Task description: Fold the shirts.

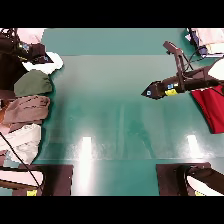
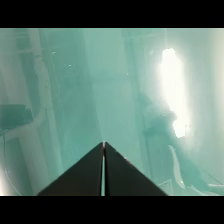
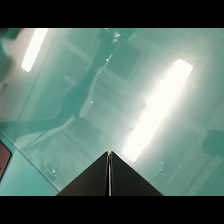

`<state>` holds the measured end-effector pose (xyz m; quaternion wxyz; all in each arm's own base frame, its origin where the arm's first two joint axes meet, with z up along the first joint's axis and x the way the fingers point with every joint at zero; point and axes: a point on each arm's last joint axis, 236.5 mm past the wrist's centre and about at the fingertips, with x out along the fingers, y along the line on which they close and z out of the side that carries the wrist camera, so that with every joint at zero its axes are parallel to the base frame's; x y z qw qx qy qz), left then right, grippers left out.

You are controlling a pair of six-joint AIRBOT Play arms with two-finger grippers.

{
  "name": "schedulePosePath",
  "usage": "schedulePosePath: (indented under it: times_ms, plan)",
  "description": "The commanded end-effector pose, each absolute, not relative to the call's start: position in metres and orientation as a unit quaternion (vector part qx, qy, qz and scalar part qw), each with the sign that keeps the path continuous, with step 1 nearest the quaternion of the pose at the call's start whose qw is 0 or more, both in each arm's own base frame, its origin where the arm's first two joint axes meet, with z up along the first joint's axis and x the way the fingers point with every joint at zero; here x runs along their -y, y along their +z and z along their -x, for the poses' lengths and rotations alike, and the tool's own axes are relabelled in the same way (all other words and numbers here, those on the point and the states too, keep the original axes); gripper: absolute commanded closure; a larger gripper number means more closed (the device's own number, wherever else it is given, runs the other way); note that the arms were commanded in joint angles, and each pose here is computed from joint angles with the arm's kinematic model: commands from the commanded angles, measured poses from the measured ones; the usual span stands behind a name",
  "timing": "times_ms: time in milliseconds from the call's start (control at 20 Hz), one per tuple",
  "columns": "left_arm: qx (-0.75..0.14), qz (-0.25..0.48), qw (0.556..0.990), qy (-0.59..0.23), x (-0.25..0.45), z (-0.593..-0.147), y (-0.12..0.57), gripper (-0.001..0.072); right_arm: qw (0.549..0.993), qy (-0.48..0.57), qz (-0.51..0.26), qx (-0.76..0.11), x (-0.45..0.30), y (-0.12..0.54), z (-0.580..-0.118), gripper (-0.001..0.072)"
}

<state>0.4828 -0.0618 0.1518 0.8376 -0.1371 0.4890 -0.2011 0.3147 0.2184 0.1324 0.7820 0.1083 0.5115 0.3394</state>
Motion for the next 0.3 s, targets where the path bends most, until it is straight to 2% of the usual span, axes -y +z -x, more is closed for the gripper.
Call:
schedulePosePath:
  times_ms: [0, 250]
  plan:
    - [-0.489, 0.138, 0.838, -0.201, 0.0615, -0.4832, 0.1517, 0.0681, 0.780, 0.345, -0.108, -0.511, -0.2246, 0.1332, -0.3116, 0.0700]
    - [-0.489, 0.137, 0.838, -0.201, 0.0615, -0.4832, 0.1517, 0.0682, 0.776, 0.346, -0.108, -0.516, -0.2247, 0.1325, -0.3090, 0.0700]
